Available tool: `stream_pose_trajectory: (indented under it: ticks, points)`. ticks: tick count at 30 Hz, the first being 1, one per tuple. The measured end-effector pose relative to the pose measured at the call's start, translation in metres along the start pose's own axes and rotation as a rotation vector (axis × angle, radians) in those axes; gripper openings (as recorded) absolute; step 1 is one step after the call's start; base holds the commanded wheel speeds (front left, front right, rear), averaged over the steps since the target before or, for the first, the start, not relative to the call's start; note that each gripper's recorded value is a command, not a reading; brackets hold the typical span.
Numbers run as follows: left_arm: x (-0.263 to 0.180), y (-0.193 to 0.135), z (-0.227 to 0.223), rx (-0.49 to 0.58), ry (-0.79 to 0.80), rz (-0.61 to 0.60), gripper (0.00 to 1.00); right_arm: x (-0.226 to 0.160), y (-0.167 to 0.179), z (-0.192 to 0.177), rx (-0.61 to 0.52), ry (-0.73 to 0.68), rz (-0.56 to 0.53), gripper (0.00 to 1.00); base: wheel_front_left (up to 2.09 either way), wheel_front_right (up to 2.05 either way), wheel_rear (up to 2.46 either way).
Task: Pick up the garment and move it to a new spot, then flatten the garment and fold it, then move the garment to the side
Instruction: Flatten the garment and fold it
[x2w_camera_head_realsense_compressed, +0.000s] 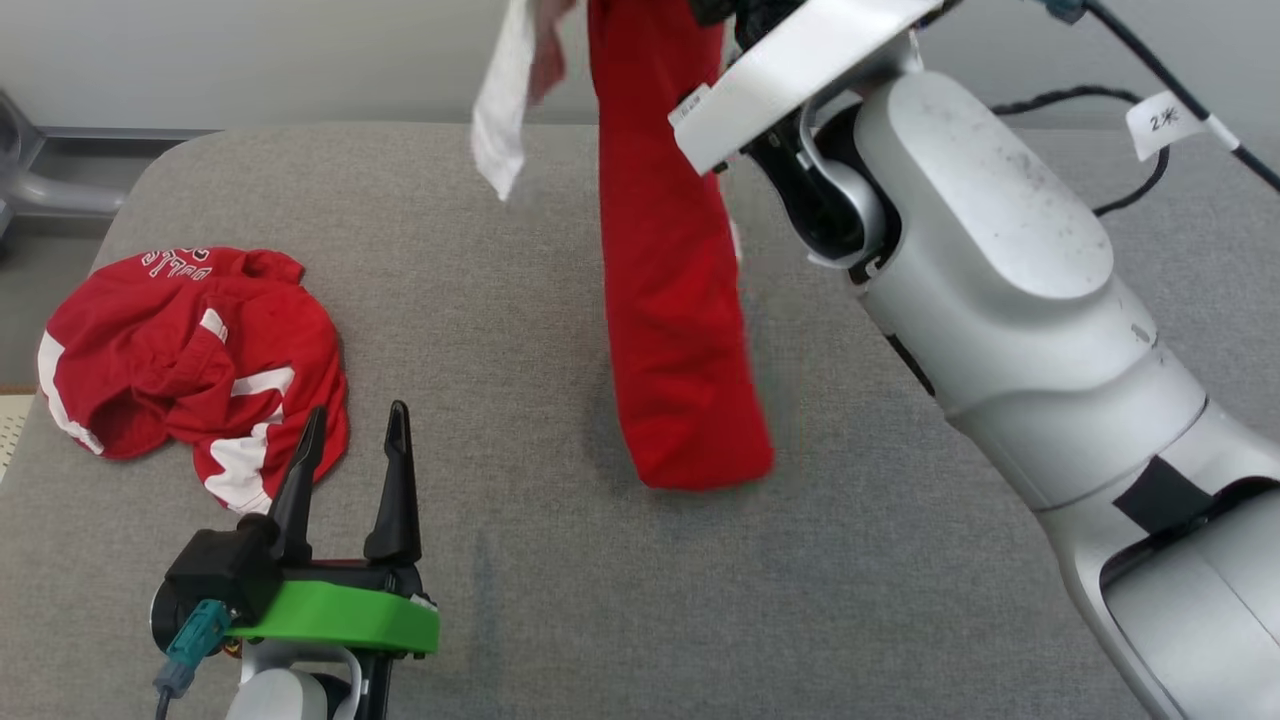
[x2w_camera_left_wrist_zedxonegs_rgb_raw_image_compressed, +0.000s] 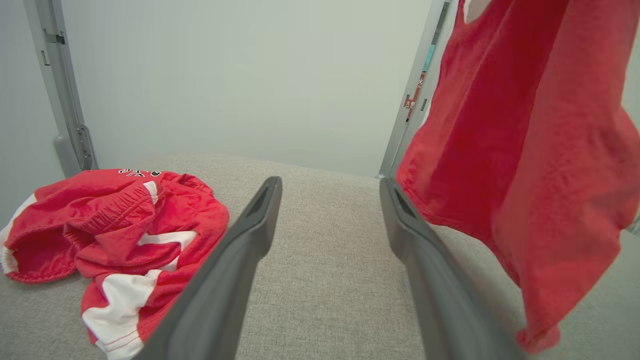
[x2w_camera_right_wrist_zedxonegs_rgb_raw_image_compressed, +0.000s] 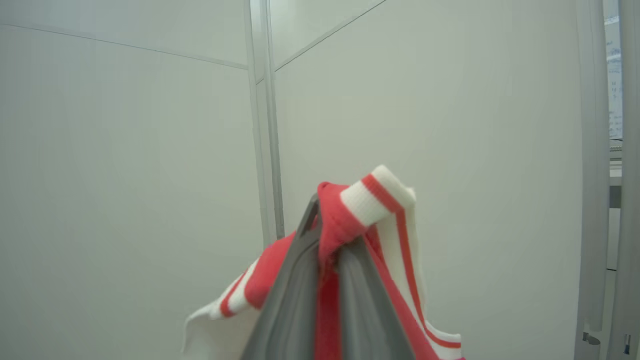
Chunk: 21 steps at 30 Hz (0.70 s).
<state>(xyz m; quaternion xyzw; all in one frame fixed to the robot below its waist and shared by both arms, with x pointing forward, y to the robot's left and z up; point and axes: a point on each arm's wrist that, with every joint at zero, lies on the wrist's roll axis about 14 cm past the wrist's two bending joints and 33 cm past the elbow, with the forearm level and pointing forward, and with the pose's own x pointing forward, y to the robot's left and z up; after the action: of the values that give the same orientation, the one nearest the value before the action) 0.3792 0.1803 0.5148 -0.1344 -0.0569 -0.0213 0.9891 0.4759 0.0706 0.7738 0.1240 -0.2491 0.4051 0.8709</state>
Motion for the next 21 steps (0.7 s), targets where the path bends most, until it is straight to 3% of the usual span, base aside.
stream_pose_trajectory:
  ticks: [3,8,14,21]
  points:
    - [0.001,0.000,-0.001,-0.001,0.001,-0.001,1.00,0.006,-0.001,0.012,-0.015,-0.043,0.010,0.00,0.00,0.00,0.00]
    - [0.005,-0.003,-0.004,-0.003,0.007,-0.009,1.00,-0.028,-0.059,-0.012,-0.042,0.035,-0.131,0.00,0.00,0.00,0.00]
    - [0.010,-0.015,-0.014,-0.013,0.035,-0.047,1.00,-0.128,-0.138,-0.085,-0.073,0.289,-0.383,0.00,0.00,0.00,0.00]
    - [0.020,-0.021,-0.022,-0.006,0.053,-0.075,1.00,-0.225,-0.202,-0.123,-0.077,0.467,-0.640,0.00,0.00,0.00,0.00]
